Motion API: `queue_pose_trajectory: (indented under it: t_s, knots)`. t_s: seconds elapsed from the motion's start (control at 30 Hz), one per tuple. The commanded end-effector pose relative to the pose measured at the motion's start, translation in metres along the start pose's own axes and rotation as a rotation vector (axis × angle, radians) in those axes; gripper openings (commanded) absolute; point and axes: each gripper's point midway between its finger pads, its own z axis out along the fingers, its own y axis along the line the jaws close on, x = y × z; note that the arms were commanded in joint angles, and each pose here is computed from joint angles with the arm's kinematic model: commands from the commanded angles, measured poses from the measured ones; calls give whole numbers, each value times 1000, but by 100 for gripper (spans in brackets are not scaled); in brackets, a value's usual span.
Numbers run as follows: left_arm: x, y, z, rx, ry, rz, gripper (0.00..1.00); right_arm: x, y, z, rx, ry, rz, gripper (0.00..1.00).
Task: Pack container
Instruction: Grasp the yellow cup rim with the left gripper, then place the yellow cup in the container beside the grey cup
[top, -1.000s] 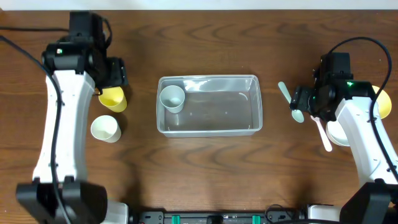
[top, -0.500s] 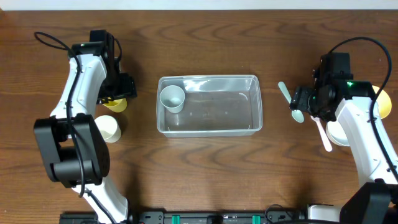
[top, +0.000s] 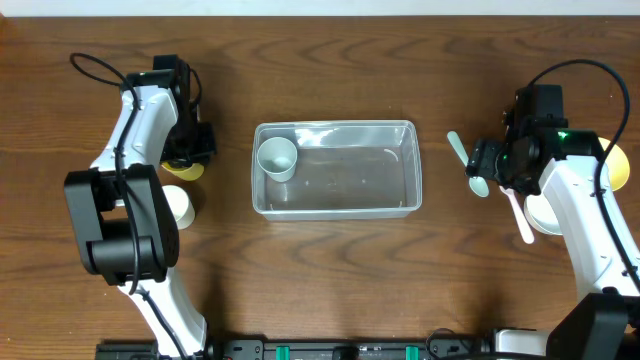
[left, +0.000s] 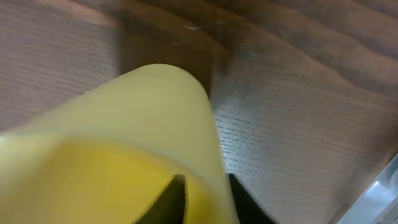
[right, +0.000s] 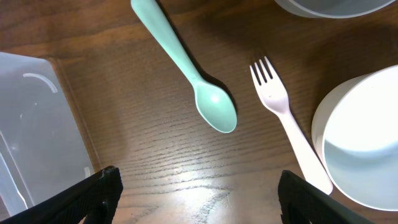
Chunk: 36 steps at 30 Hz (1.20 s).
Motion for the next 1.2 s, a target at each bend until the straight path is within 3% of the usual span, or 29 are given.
queue_pose_trajectory:
  t_s: [0.0,0.1,0.4,0.5,0.7,0.93,1.17]
  knots:
    - [-2,-1,-4,7,-8,-5,13,-1,-3,-3,9,-10,3,82]
    - [-7,-1,-14,12,-41,-6,6,0,-3,-3,10,-7,3,82]
    - [-22,-16,-107,51,-279,37,6,0,-3,-3,10,-6,3,82]
    - [-3,-30,-156,73,-362,81,6,0,-3,-3,10,-6,3,82]
    - [76,-85,-209,151,-395,275,6,0,-3,-3,9,-8,3,82]
    - [132,-140,-194,157,-309,515,6,-1,-3,-3,9,-10,3,82]
    - [150,-156,-133,109,-206,594,6,0,-3,-3,10,-6,3,82]
